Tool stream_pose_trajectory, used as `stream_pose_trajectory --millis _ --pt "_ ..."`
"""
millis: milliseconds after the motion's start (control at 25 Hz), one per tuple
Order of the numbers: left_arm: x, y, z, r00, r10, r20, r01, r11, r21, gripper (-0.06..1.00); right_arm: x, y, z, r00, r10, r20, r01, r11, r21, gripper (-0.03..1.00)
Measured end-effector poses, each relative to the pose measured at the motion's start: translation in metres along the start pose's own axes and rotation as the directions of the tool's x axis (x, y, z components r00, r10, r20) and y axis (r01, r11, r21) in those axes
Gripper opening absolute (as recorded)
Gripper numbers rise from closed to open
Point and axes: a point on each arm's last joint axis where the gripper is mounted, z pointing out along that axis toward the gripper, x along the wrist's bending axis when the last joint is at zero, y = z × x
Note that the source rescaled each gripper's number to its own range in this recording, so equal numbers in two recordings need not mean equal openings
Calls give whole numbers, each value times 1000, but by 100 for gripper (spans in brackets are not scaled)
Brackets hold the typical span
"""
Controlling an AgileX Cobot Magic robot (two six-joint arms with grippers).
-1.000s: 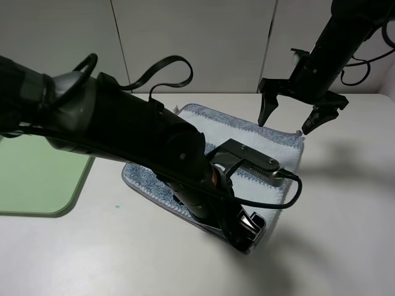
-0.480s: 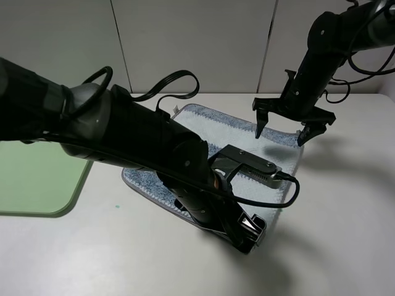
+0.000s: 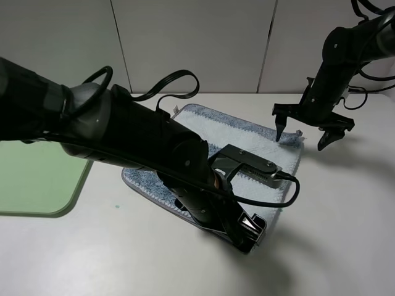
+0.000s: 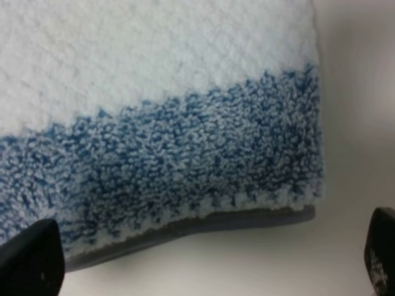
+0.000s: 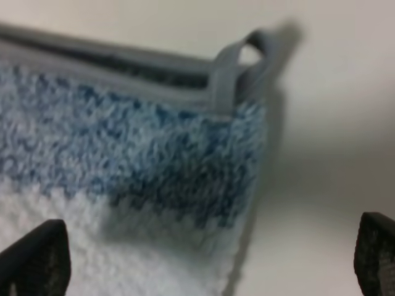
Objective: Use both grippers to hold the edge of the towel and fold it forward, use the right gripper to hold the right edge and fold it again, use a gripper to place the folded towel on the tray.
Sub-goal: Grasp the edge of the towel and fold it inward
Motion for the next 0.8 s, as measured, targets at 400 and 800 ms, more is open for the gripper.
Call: stream_pose_trajectory --millis 400,800 --pt "0 0 0 1000 -2 0 2 1000 -1 97 -1 4 18 1000 10 5 -10 1000 -11 100" --pt "0 0 0 1000 -3 0 3 1000 -1 97 -6 4 31 999 10 52 -10 1000 3 100"
